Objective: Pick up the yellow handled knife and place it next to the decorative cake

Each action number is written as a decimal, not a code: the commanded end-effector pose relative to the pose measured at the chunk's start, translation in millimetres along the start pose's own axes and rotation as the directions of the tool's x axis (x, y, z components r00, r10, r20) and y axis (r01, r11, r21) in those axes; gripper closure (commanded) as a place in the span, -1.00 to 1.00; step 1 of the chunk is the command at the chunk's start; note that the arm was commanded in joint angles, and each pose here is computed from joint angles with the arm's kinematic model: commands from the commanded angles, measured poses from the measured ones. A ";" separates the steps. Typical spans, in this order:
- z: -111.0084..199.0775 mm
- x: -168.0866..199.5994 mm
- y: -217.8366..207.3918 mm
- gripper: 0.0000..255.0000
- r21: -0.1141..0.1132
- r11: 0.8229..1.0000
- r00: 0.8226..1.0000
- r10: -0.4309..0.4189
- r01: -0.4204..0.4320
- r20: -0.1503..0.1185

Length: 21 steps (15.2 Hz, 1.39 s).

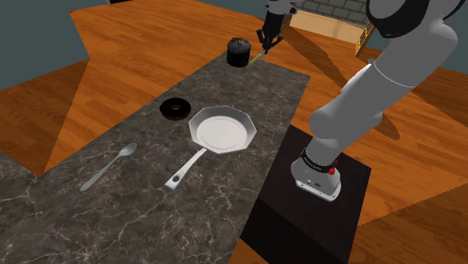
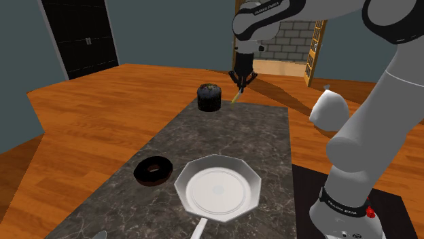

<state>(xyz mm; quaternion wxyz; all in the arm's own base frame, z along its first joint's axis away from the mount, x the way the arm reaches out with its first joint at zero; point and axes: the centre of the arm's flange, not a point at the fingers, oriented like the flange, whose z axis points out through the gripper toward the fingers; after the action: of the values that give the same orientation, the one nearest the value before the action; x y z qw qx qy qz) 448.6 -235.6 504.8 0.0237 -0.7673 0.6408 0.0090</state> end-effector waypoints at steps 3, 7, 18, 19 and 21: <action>20.9 1.1 0.9 1.00 0.000 1.000 1.000 0.000 0.000 0.000; 41.9 2.0 1.4 1.00 0.000 1.000 1.000 0.000 0.000 0.000; 100.0 4.6 2.8 1.00 0.000 1.000 1.000 0.000 0.000 0.000; 105.2 4.8 3.0 1.00 0.000 1.000 1.000 0.000 0.000 0.000; 115.8 5.3 3.2 1.00 0.000 1.000 1.000 0.000 0.000 0.000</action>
<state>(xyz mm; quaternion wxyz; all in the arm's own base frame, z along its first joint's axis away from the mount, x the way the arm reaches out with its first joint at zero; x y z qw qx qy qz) 448.4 -235.3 394.4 0.0237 -0.7673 0.6407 0.0091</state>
